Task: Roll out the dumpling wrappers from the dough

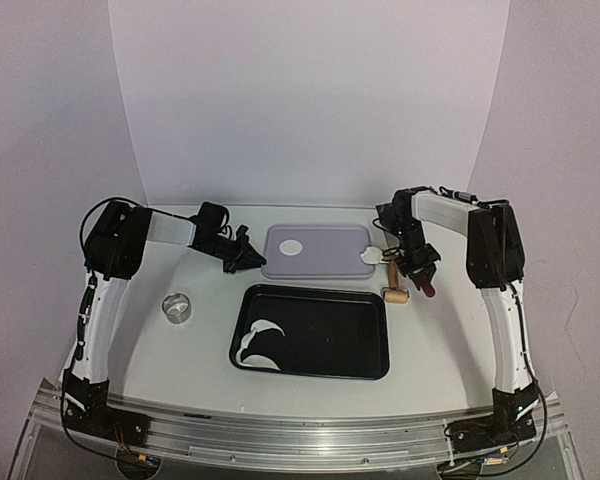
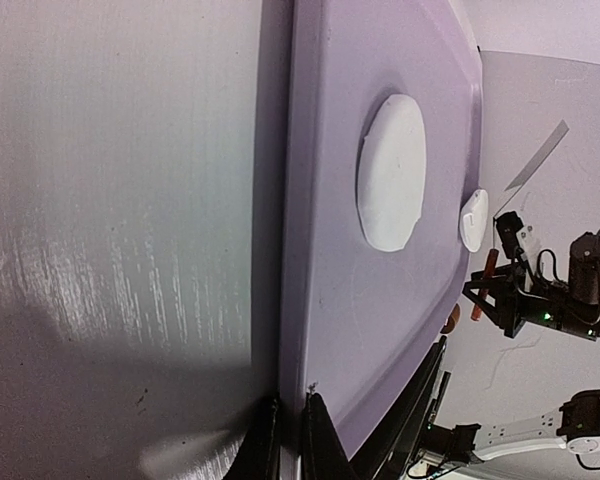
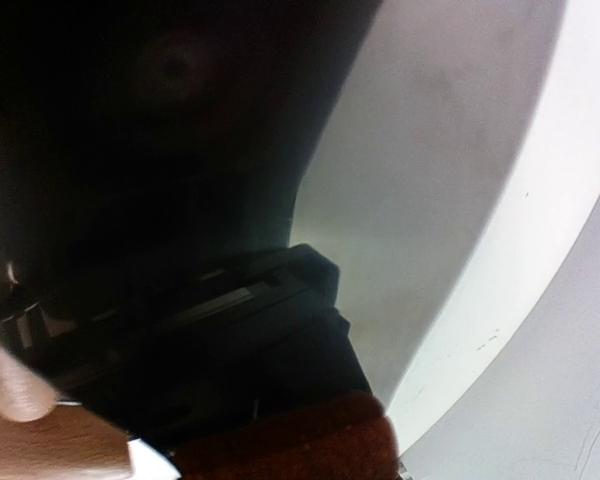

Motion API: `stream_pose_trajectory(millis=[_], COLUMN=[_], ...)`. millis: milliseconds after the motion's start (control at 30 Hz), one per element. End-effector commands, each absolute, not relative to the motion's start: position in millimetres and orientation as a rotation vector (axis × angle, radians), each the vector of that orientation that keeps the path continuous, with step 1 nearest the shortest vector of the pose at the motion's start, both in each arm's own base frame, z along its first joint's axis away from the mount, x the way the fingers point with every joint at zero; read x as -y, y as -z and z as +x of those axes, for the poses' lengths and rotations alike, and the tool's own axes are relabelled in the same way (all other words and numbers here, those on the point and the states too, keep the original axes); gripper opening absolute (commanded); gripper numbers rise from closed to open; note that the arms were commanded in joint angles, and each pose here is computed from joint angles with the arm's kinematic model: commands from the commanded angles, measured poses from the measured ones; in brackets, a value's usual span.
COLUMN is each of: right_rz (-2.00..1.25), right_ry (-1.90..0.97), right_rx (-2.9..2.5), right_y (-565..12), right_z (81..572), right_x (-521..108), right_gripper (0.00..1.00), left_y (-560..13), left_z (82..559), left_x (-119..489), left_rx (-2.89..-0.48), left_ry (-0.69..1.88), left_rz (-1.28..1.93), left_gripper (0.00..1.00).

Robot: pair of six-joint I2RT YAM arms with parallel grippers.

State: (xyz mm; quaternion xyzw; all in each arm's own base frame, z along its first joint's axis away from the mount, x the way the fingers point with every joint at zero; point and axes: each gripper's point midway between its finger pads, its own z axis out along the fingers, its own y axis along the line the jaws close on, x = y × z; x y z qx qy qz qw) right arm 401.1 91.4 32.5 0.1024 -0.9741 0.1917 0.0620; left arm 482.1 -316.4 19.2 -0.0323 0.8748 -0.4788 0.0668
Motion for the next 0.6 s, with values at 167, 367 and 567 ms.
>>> stream_pose_trajectory(millis=[167,367,567], right_rz=[0.328,0.341,0.33], right_ry=[-0.623,-0.632,-0.62], right_rx=[2.61,2.558,2.527], right_y=[-72,-64,-54], right_z=[339,332,327], right_x=[-77,-73,-73], right_gripper=[0.0,0.0,0.0], left_y=[-2,-4,-1], left_z=[462,463,462], left_x=[319,320,320], left_rx=[-2.76,-2.753,-2.761], left_ry=[1.403,1.406,1.404], left_rz=[-0.188,-0.184,-0.186], left_gripper=[0.05,0.05,0.06])
